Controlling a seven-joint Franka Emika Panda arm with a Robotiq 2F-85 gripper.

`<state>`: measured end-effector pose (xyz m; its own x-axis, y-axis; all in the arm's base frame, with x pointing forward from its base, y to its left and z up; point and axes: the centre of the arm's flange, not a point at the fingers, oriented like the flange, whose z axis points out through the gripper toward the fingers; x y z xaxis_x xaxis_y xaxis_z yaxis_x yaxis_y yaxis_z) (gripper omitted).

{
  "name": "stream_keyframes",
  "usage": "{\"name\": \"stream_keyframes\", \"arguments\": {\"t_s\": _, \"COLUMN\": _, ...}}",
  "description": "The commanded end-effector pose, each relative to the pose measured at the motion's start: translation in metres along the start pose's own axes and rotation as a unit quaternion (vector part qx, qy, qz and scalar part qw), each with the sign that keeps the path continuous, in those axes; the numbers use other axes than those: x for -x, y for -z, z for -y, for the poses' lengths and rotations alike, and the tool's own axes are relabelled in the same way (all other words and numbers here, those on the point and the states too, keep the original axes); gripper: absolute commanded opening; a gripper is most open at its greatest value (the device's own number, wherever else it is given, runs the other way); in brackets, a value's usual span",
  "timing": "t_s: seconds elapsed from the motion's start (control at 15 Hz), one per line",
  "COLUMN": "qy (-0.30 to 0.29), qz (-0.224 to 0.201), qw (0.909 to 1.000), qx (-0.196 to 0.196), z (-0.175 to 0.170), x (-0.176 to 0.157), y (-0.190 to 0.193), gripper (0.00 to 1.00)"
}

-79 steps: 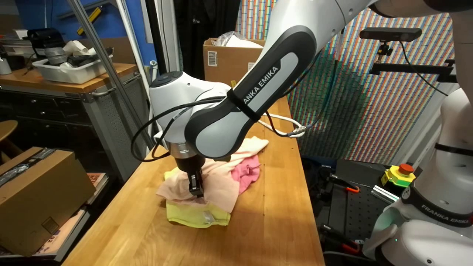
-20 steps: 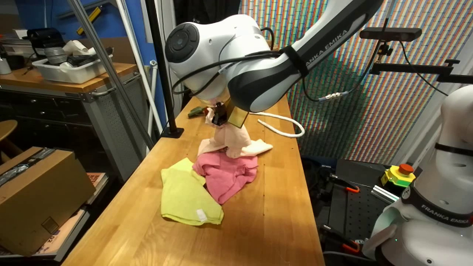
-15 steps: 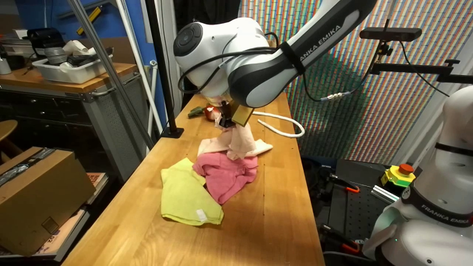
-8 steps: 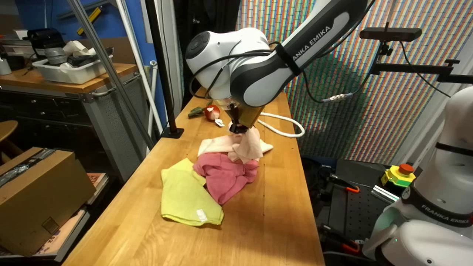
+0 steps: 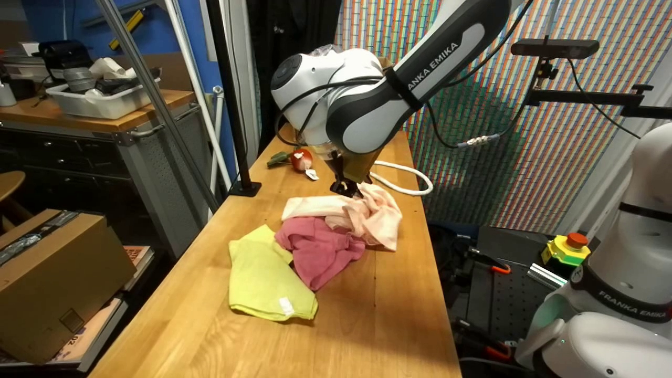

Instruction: Move the white rope and radish to the right, move the peach shirt forwards, move the yellow towel and pink shirt to the left

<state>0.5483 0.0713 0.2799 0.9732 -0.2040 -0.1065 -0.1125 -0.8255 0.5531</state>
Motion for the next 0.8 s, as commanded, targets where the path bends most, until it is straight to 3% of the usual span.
{"name": "stream_keyframes", "arguments": {"t_s": 0.0, "qy": 0.006, "qz": 0.004, "qw": 1.0, "qx": -0.003, "z": -0.009, "x": 0.0, "y": 0.008, "gripper": 0.77}}
{"name": "stream_keyframes", "arguments": {"t_s": 0.2, "qy": 0.009, "qz": -0.019, "qw": 0.9998, "qx": -0.001, "z": -0.011, "x": 0.001, "y": 0.022, "gripper": 0.98}}
{"name": "stream_keyframes", "arguments": {"t_s": 0.53, "qy": 0.037, "qz": -0.086, "qw": 0.995, "qx": -0.035, "z": 0.009, "x": 0.001, "y": 0.06, "gripper": 1.0}}
{"name": "stream_keyframes", "arguments": {"t_s": 0.73, "qy": 0.054, "qz": -0.121, "qw": 0.9874, "qx": -0.086, "z": 0.029, "x": 0.002, "y": 0.087, "gripper": 1.0}}
